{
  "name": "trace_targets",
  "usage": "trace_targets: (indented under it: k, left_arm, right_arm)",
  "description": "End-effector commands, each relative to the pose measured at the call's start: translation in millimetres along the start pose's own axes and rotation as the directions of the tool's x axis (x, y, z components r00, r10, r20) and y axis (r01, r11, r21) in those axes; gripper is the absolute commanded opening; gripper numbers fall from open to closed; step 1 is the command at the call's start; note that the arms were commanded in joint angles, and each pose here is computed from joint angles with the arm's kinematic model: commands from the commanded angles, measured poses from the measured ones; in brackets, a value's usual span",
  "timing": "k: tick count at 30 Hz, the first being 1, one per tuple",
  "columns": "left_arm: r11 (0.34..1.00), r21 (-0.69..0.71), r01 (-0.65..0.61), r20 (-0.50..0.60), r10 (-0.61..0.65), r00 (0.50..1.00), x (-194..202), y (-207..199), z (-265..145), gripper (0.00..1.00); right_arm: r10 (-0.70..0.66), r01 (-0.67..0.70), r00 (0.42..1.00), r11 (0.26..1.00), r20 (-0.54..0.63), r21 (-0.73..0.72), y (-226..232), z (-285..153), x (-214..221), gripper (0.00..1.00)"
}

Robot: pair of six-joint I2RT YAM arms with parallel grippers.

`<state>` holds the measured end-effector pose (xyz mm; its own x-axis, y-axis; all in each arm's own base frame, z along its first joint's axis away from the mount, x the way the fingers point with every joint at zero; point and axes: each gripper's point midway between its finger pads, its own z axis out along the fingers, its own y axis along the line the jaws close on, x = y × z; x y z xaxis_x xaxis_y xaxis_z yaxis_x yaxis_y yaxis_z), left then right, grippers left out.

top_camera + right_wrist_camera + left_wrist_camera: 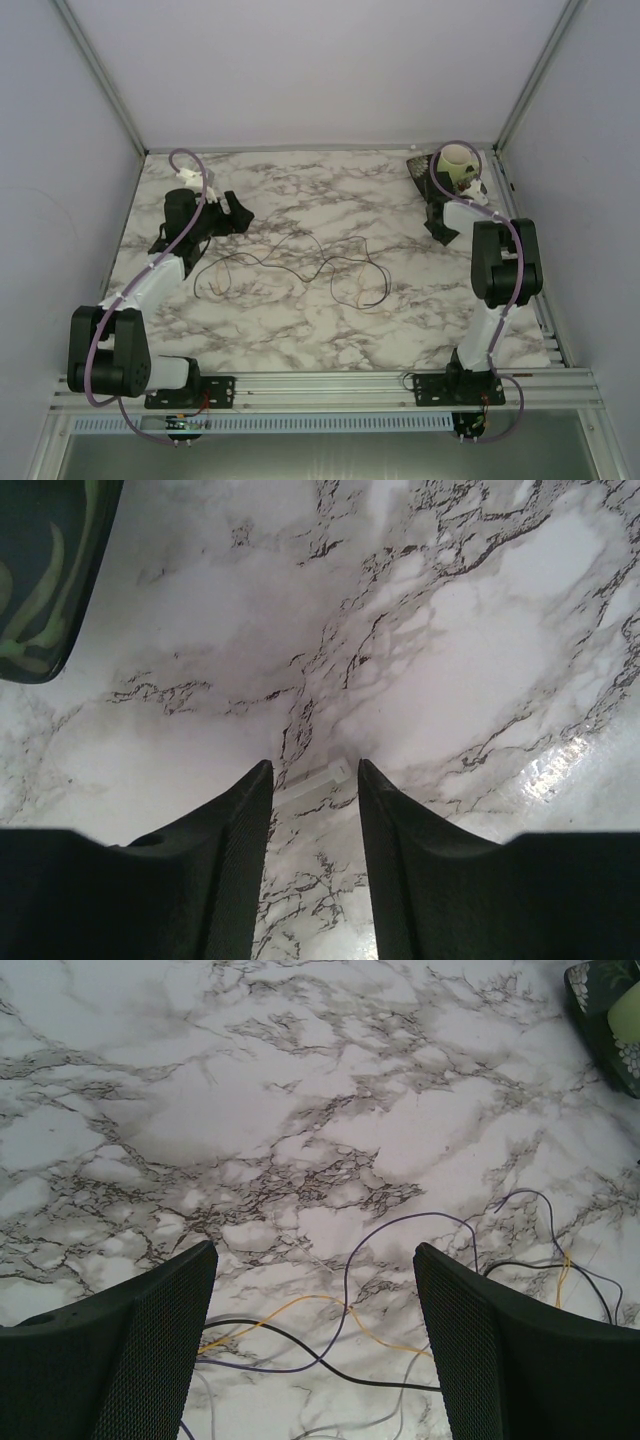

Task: Zip-tie the wires
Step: Pick up the ribbon at the center of the board.

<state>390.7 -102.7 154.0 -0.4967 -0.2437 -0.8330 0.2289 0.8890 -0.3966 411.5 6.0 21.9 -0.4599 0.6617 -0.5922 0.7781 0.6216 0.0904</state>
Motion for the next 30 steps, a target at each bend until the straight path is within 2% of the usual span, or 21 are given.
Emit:
trace_targets:
  k: [1, 4, 7, 12, 17, 20, 30]
  left_arm:
    - [0.999, 0.031, -0.040, 0.039, 0.039, 0.998, -17.9, -6.8, 1.9, 0.80]
    - [0.999, 0.036, -0.039, 0.036, 0.037, 0.999, -17.3, -7.3, 3.0, 0.80]
    - [0.998, 0.040, -0.038, 0.036, 0.037, 0.999, -17.2, -8.0, 3.0, 0.80]
    - [0.998, 0.039, -0.041, 0.037, 0.039, 0.999, -17.3, -7.8, 2.7, 0.81]
    - [0.998, 0.042, -0.037, 0.039, 0.036, 0.999, -17.5, -8.3, 3.2, 0.80]
    - [0.998, 0.043, -0.037, 0.039, 0.035, 0.999, -17.7, -8.6, 3.2, 0.80]
    - [0.987, 0.141, -0.083, 0.113, 0.067, 0.991, -40.2, -34.6, -7.2, 0.81]
  right_arm:
    - [-0.019, 0.019, 1.000, 1.000, 0.006, 0.015, 3.6, 2.7, 1.3, 0.38]
    - [-0.041, 0.040, 0.999, 0.999, 0.008, 0.020, 1.7, 2.4, 2.1, 0.37]
    - [-0.045, 0.045, 0.999, 0.999, 0.005, 0.023, 0.4, 3.0, 2.9, 0.28]
    - [-0.057, 0.056, 0.998, 0.998, 0.011, 0.034, -2.2, 3.3, 2.2, 0.24]
    - [-0.075, 0.074, 0.997, 0.996, 0.019, 0.047, -5.6, 3.7, 0.8, 0.08]
    - [-0.081, 0.080, 0.996, 0.996, 0.022, 0.049, -6.5, 2.5, 0.5, 0.03]
    - [-0.075, 0.074, 0.993, 0.997, 0.089, 0.019, 2.9, -20.2, -20.7, 0.00]
